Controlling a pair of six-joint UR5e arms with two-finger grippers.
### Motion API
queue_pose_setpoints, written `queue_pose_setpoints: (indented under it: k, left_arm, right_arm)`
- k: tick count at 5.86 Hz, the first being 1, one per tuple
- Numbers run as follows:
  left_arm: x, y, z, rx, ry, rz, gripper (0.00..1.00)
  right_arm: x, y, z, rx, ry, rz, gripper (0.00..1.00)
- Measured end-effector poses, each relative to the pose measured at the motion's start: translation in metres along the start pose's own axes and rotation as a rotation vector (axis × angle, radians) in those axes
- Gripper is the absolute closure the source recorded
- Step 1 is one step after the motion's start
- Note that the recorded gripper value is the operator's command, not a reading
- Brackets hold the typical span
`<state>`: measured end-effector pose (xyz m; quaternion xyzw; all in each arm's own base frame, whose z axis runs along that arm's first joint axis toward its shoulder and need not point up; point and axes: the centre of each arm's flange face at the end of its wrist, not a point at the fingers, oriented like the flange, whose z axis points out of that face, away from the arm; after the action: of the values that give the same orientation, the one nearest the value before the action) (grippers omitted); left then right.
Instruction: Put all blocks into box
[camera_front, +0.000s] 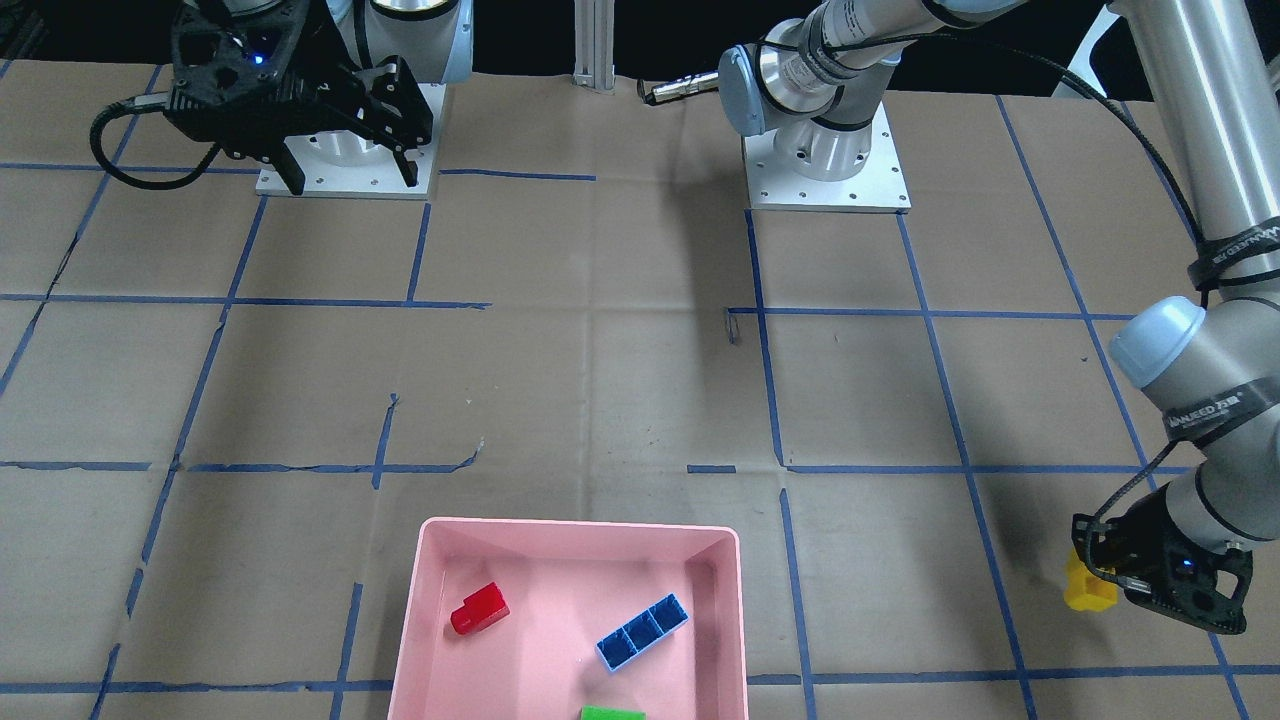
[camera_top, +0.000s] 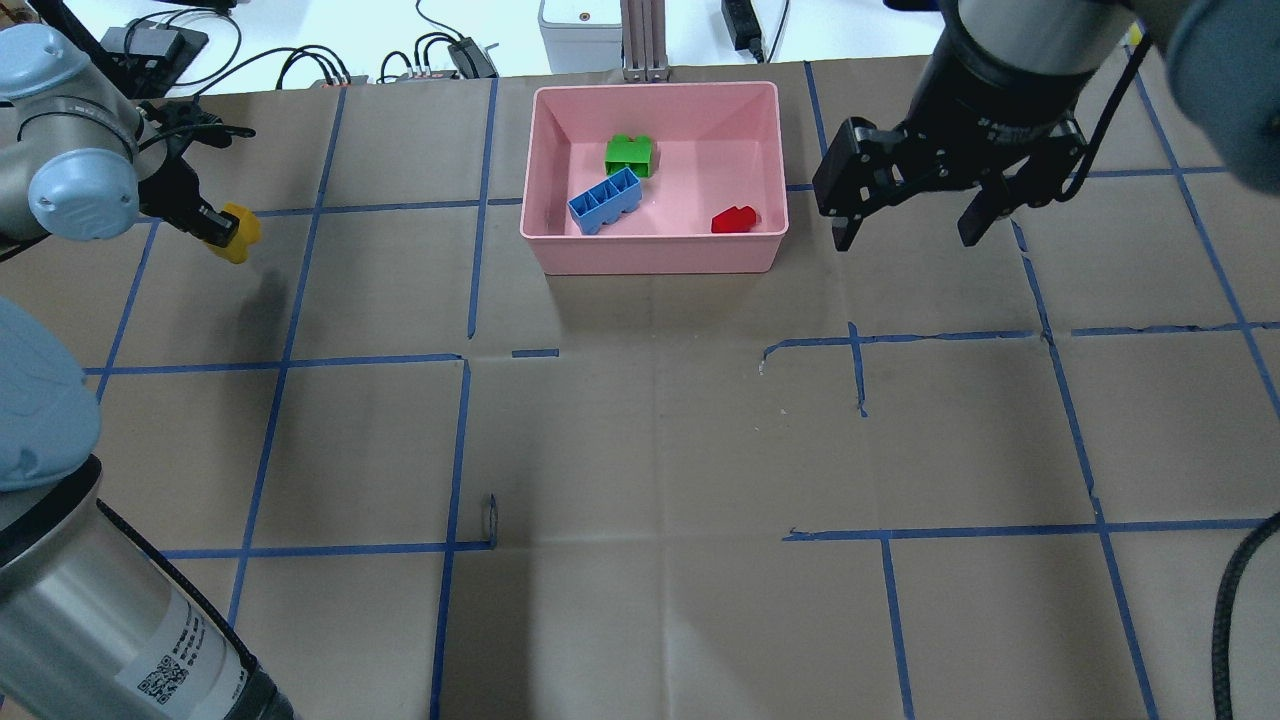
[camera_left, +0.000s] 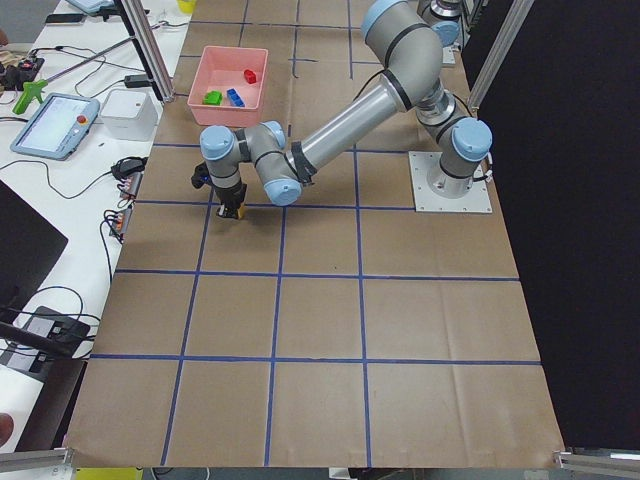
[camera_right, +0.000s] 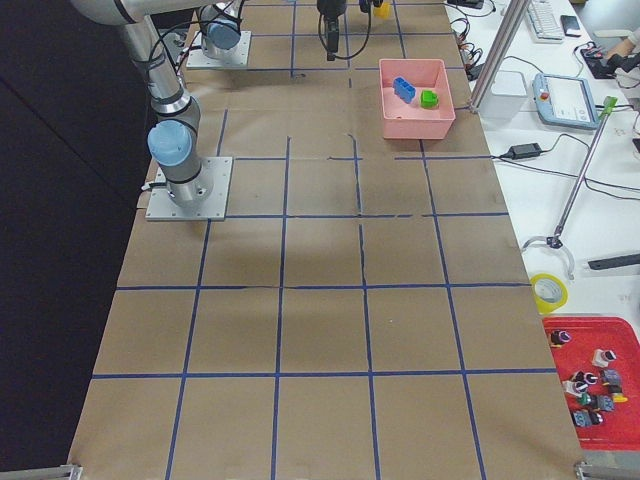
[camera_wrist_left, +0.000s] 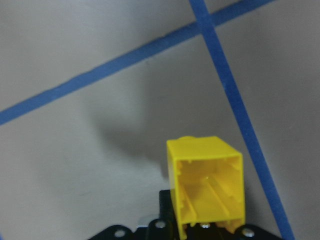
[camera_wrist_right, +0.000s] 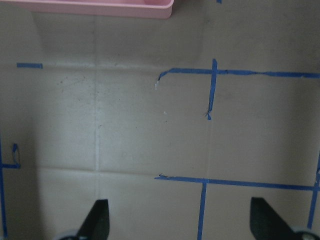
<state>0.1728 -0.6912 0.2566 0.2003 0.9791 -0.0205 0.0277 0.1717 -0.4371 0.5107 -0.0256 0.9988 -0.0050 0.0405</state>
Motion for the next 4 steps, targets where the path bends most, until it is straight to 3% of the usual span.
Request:
queue_pose_setpoints:
  k: [2,3,4]
  left_arm:
    - [0.006,-0.01,-0.129,-0.017,0.02,-0.015,1.0]
    - [0.021,-0.021,-0.174,-0.028,0.038,-0.053,1.0]
    - [0.054,-0.045,-0.195,-0.019,0.057,-0.138,1.0]
  right_arm:
    - [0.006,0.027,0.041,0.02,0.008,-0.005,0.0]
    - [0.006,0.029,0.045,0.02,0.009,-0.006,0.0]
    - [0.006,0.029,0.047,0.018,0.008,-0.005,0.0]
